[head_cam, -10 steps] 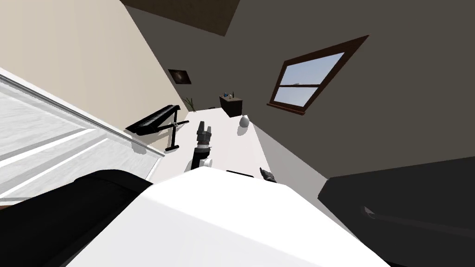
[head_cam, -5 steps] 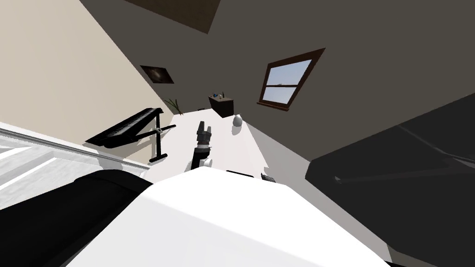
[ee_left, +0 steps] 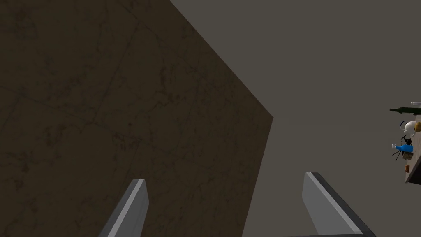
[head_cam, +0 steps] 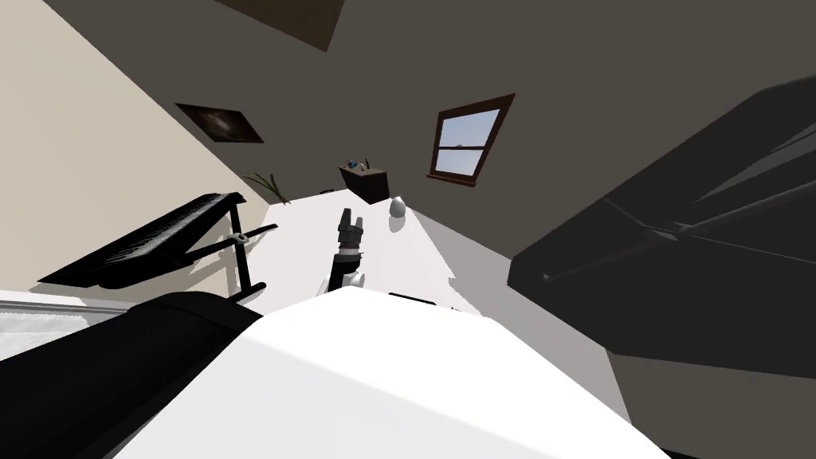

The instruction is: Pull the door open

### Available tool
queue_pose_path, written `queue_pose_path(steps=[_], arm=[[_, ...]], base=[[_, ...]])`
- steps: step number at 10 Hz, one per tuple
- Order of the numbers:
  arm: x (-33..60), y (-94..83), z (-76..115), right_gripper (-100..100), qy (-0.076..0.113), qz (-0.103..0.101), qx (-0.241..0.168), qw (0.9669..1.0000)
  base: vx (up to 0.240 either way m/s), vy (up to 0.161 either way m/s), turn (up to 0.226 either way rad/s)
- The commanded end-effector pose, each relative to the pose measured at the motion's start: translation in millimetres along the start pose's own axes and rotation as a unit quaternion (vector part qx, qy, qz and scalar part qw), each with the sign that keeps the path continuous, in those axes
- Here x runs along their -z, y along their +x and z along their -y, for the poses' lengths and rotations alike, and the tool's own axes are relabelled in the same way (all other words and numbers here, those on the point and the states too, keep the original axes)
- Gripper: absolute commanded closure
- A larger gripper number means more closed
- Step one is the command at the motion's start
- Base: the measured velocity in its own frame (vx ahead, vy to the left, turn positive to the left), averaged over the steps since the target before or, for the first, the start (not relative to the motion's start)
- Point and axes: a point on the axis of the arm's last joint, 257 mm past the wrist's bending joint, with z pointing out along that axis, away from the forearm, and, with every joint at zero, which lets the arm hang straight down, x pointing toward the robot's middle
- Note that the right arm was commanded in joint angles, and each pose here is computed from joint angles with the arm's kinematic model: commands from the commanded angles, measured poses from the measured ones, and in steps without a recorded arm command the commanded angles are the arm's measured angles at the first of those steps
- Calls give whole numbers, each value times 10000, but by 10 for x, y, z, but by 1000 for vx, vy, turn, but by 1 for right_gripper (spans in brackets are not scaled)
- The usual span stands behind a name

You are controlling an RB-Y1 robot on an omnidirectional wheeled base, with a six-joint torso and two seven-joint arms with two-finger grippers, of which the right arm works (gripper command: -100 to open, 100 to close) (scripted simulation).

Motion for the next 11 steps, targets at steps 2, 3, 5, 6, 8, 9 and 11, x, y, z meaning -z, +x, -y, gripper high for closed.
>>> queue_pose_path(steps=[2, 3, 5, 6, 8, 9, 11], arm=[[-38, 170, 70, -100, 134, -196, 237, 9994], [-42, 269, 128, -100, 211, -313, 378, 9986], [-42, 465, 249, -100, 364, -547, 663, 9956], [-38, 560, 312, -100, 439, -663, 807, 9936], [-22, 745, 443, -100, 587, -895, 1094, 9882], [-10, 835, 512, -100, 660, -1011, 1238, 9849], [21, 1009, 652, -100, 803, -1241, 1525, 9772]], base=[[-54, 55, -153], [-69, 69, -327], [-99, 109, -322], [-116, 104, -365], [-110, 82, -323], [-114, 91, -344], [-109, 78, -334]])
